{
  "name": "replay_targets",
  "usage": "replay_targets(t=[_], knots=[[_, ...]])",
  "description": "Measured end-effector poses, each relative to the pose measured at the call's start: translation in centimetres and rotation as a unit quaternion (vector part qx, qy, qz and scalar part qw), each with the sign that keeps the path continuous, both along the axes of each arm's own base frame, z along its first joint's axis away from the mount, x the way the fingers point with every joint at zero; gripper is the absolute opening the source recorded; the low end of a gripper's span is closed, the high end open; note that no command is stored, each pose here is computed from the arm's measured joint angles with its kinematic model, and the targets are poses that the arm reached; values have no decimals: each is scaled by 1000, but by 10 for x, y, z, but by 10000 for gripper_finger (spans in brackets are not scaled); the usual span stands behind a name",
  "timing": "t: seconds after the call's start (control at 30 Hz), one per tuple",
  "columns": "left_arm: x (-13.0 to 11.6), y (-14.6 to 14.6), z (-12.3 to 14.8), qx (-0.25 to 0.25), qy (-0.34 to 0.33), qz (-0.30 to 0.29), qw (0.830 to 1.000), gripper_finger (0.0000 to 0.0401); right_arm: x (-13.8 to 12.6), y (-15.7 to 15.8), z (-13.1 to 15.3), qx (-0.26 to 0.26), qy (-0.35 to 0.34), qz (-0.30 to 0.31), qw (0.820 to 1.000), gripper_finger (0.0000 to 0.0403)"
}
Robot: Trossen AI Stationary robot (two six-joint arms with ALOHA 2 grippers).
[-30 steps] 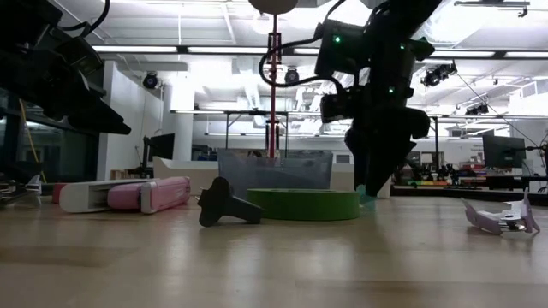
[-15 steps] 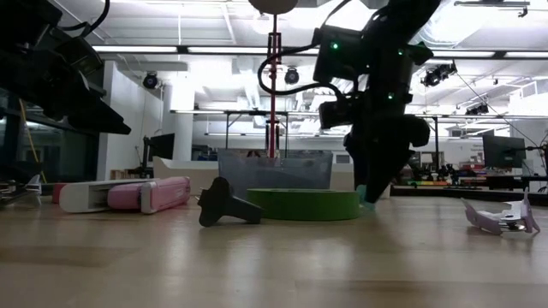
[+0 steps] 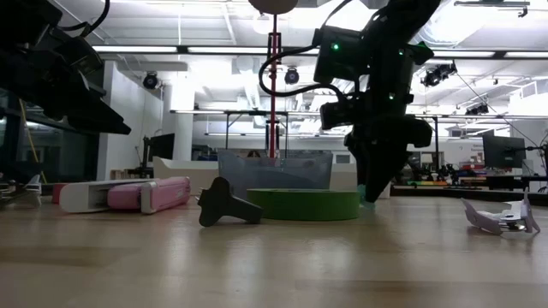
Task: Pick and place Stapler, Stapler remover, tape
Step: Put the blue staple remover into the left white bin
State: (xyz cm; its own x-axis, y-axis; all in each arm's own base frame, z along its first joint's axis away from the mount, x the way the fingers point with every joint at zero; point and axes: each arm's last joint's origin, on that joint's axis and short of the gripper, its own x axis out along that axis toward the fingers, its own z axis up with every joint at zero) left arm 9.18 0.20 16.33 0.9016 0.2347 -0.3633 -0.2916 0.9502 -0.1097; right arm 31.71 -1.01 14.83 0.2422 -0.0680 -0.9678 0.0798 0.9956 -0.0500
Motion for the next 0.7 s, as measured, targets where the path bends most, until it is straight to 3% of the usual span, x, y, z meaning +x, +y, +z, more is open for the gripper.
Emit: replay_targets(t=[0.37,0.7], knots=[[0,0,0,0,0,0,1000,257,0,0,1,-5,1,19,1000,75],[0,0,0,0,0,0,1000,257,-5,-2,12,-41,0,11,999,74]])
